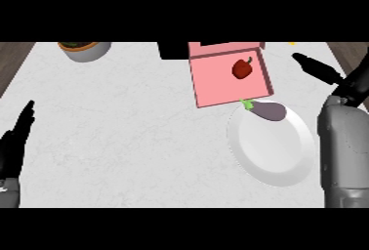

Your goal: Pick the bell pepper from the plate and place it in the cardboard box

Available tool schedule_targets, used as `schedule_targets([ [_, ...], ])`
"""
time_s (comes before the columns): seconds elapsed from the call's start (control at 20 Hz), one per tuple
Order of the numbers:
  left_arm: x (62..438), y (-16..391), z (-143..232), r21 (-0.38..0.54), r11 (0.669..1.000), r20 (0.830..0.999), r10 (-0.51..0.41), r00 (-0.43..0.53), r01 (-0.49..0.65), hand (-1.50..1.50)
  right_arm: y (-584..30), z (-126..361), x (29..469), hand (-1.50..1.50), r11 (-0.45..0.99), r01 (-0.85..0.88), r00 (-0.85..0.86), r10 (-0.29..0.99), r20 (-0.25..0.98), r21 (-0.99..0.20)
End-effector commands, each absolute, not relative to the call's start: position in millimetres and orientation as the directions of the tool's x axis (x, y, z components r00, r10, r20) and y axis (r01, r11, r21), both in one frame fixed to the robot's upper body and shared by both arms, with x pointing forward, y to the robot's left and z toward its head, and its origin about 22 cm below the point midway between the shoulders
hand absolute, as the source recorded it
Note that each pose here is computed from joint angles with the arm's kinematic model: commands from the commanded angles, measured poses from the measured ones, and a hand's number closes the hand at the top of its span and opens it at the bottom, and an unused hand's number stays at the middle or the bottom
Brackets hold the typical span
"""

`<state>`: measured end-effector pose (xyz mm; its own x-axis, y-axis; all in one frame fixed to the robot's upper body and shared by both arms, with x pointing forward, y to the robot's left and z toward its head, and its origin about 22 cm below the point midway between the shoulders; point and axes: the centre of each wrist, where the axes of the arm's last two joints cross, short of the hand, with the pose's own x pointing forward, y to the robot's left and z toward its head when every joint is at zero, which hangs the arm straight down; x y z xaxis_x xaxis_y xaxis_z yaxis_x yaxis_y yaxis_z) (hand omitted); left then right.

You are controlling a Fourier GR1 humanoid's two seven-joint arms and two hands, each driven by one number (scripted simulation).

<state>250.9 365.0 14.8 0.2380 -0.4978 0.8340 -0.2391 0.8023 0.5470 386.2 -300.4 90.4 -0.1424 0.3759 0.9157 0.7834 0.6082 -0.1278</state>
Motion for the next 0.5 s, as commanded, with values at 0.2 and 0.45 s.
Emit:
schedule_targets([
  [0.2, 258.7, 362.6, 9.2, 0.539, 0.804, 0.839, -0.485, 0.247, -0.253, 0.00, -368.8, 64.6, 272.2, -1.50, 0.602, 0.779, -0.110, 0.403, 0.908, -0.173],
  [0.45, 263.8, 349.7, 17.6, 0.533, 0.817, 0.843, -0.494, 0.212, -0.218, 0.00, -385.8, 49.5, 228.3, -1.50, 0.618, 0.748, -0.043, 0.409, 0.912, -0.242],
])
